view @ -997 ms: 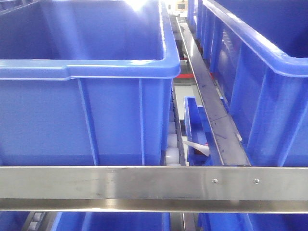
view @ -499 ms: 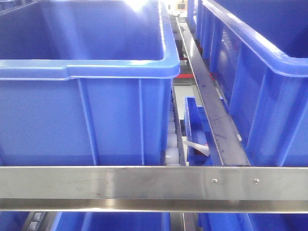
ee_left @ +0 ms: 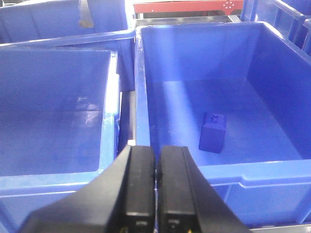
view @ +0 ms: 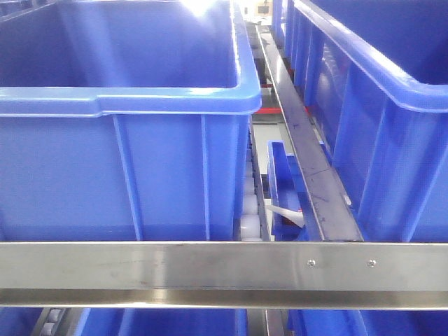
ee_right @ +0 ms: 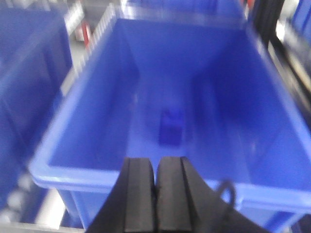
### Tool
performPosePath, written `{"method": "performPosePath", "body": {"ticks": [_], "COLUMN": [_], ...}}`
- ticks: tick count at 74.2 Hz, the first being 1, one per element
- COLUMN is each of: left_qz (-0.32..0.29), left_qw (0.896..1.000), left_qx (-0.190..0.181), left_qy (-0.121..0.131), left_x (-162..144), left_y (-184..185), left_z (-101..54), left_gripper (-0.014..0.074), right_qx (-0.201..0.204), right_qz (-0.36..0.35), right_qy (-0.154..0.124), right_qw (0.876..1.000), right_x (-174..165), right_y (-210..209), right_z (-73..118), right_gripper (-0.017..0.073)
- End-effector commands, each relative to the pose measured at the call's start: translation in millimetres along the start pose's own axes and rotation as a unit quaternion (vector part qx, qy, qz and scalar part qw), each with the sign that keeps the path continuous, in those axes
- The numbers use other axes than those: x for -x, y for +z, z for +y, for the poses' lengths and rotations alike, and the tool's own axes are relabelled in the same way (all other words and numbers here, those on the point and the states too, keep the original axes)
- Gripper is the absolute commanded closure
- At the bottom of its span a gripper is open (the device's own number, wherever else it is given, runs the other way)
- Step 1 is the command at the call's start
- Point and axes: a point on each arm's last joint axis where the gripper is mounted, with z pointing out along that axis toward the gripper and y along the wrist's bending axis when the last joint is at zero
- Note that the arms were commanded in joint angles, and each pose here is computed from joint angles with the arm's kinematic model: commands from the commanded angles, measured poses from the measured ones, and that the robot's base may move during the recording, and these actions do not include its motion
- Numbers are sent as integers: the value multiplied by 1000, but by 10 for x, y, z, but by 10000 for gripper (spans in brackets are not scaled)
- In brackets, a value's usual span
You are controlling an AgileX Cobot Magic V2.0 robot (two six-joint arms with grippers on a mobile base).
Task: Pick and sort blue part to right shelf
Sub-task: 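Lower the right gripper into the bin and release its blue bottle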
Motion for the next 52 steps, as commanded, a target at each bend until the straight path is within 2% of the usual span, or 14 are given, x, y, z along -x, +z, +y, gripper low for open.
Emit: {"method": "performPosePath", "body": {"ticks": [1,48,52], "left_qz": [-39,-36,-35], "left_qw": [999,999,999], "left_qx": [-6,-5,-10], "left_qy": [7,8,1], "left_x": [127,115,112], "left_y": [-9,-2,-2], "left_z": [-11,-12,-21], "left_gripper": [458,458,458], "right_qx": [2,2,2], "right_qz": [-63,-71,-71], "right_qy": [0,0,0], "right_qw": [998,998,998], "right_x": [136,132,132], "right_y": [-99,-135,-135], "right_z": [7,9,9], "right_gripper": [496,496,496]}}
